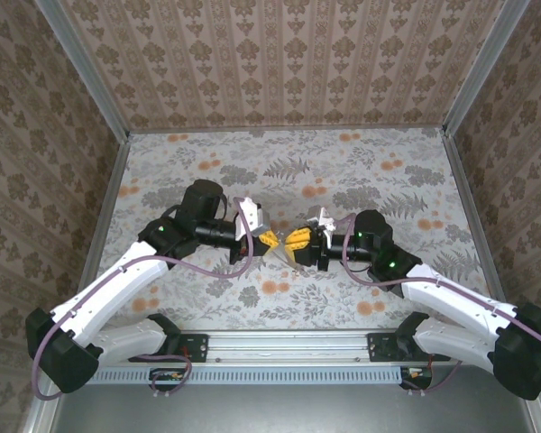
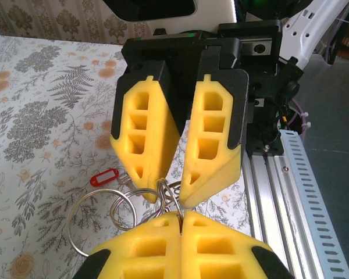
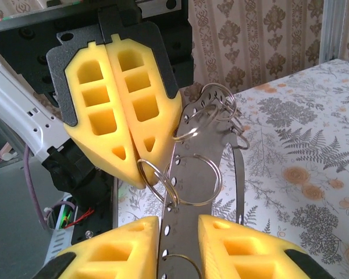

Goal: Put the keys on the keyring

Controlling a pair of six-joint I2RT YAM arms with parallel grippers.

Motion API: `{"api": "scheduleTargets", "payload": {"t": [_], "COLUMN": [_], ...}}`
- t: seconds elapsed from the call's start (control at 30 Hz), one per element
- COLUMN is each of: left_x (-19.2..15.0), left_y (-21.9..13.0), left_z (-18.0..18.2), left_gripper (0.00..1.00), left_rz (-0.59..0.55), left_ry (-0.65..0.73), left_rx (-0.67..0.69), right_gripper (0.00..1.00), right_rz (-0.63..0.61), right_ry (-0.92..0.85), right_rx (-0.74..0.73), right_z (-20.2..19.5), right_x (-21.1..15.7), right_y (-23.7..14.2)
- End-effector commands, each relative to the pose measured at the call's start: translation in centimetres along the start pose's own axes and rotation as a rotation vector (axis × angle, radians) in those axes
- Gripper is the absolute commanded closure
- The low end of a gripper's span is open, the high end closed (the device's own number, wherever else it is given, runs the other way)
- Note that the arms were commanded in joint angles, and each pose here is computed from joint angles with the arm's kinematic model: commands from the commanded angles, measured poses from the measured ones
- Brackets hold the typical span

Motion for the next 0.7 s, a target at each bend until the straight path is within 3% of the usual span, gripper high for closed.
{"api": "scheduleTargets", "payload": {"t": [0.0, 0.5, 0.67], "left_x": [1.38, 1.27, 1.24], "left_y": [-0.39, -0.19, -0.17], "left_z": [-0.73, -0.67, -0.68], "left_gripper": [1.00, 1.00, 1.00], "left_rz": [-0.028, -0.013, -0.008], "left_ry": [0.063, 0.062, 0.063], "left_rx": [-0.030, -0.025, -0.019], "right_gripper": [0.73, 0.71, 0.65], "right_rz": [-0.037, -0.061, -0.064], "right_ry": [-0.050, -0.060, -0.063], "right_rx": [0.017, 0.043, 0.030], "right_z": [0.00, 0.11, 0.17], "right_x": [1.62, 2.30, 2.54], "right_y": [0.12, 0.33, 0.10]}}
Point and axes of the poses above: each hand's point on the last joint's axis, 136 mm out from that joint toward the fingers, its own y axis out along the fingers, its own z axis along the line the jaws close on, x = y × z, the point moved 10 cm from there along -y, back along the fingers, and after that the axes turned 11 degrees about -y, right-handed, at the moved point
